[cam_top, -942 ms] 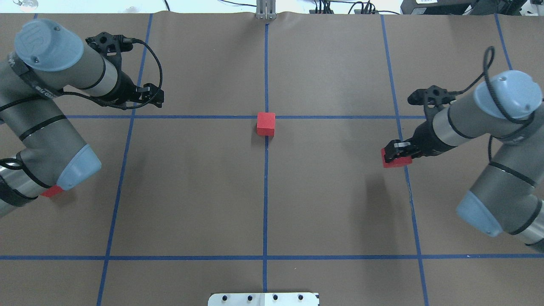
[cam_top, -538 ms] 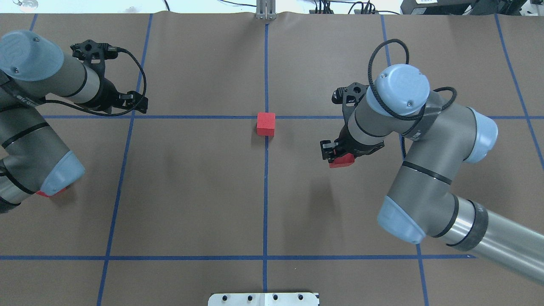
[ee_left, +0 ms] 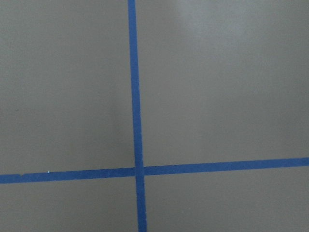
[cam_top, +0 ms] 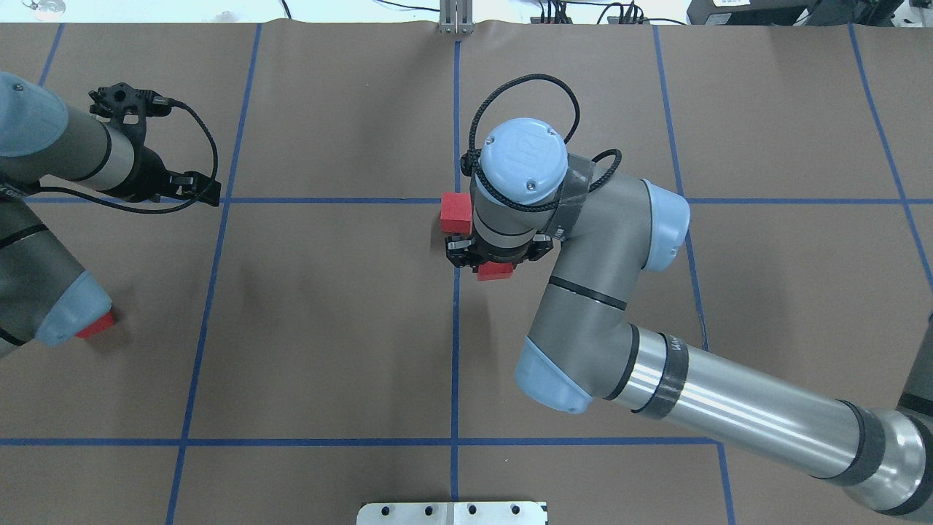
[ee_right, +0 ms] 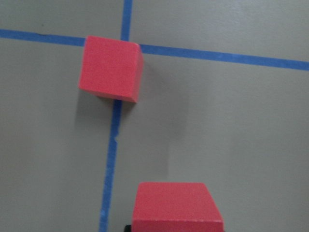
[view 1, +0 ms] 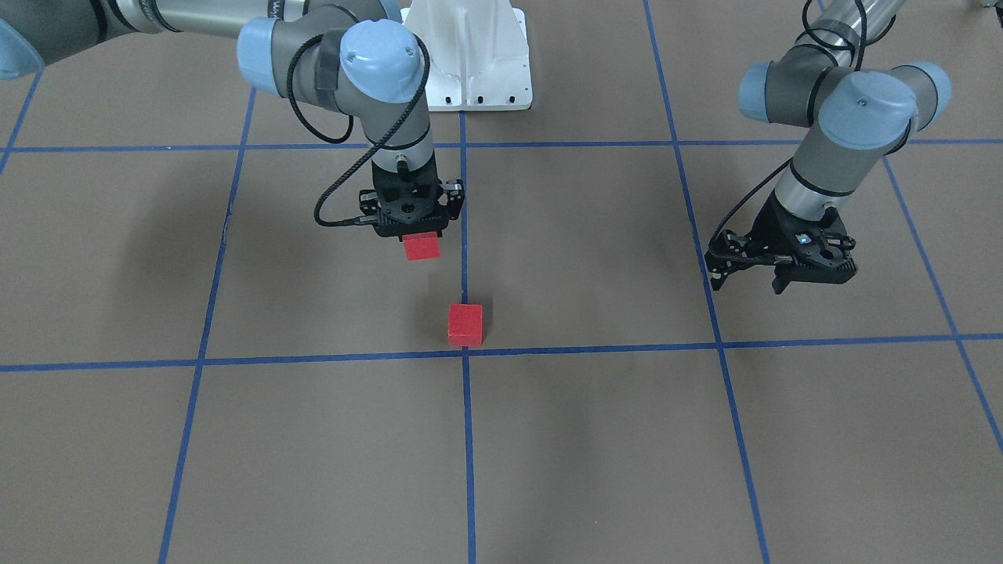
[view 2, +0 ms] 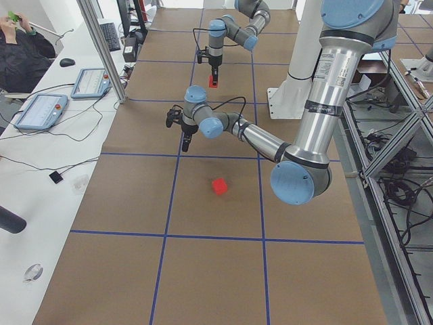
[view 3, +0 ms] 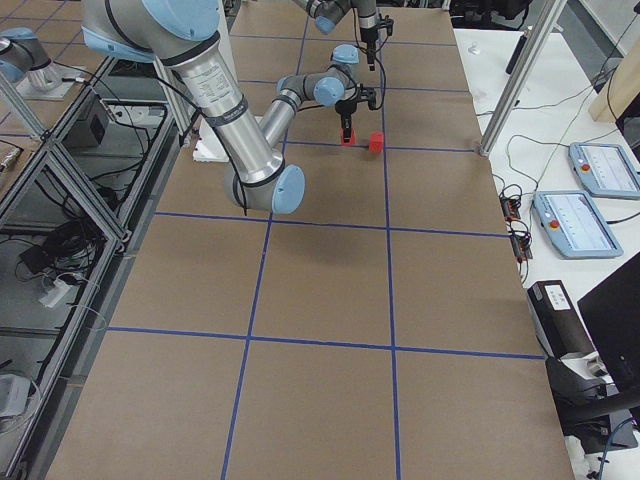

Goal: Form red blocks into L shape at center
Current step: 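Carry the red cube with the right gripper beside the center cube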

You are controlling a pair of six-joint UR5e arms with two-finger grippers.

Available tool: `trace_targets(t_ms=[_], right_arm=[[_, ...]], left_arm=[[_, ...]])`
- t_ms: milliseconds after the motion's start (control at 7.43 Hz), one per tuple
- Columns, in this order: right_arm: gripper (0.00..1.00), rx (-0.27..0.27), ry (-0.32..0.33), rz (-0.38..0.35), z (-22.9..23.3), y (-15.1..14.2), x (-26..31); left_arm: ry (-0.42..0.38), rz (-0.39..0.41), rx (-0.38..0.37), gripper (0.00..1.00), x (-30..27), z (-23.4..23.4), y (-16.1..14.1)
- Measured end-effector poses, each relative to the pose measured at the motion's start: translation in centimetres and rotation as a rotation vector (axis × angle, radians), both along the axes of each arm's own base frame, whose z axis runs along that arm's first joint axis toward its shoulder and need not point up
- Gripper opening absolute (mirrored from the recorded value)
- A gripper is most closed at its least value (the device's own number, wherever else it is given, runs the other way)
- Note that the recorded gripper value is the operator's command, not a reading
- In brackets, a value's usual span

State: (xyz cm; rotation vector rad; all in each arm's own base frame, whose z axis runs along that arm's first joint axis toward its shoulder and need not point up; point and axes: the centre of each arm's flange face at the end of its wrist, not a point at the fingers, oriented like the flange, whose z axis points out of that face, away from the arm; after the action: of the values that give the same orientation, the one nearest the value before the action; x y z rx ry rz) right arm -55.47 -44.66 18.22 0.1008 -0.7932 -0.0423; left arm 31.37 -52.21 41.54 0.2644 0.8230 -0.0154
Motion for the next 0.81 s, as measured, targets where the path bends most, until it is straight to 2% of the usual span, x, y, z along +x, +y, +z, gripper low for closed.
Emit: trace_targets(t_ms=[404, 807], right_arm=[[0.00, -0.054, -0.024, 0.059, -0.6, -1.3, -4.2], [0.00, -0.052, -0.009, 0.089, -0.4, -1.9, -5.2]], left_arm=[[-0.001, 0.001, 0.000, 1.00, 0.0, 0.2, 0.1], [0.002, 0.000, 0.001, 1.00, 0.0, 0.1, 0.1]])
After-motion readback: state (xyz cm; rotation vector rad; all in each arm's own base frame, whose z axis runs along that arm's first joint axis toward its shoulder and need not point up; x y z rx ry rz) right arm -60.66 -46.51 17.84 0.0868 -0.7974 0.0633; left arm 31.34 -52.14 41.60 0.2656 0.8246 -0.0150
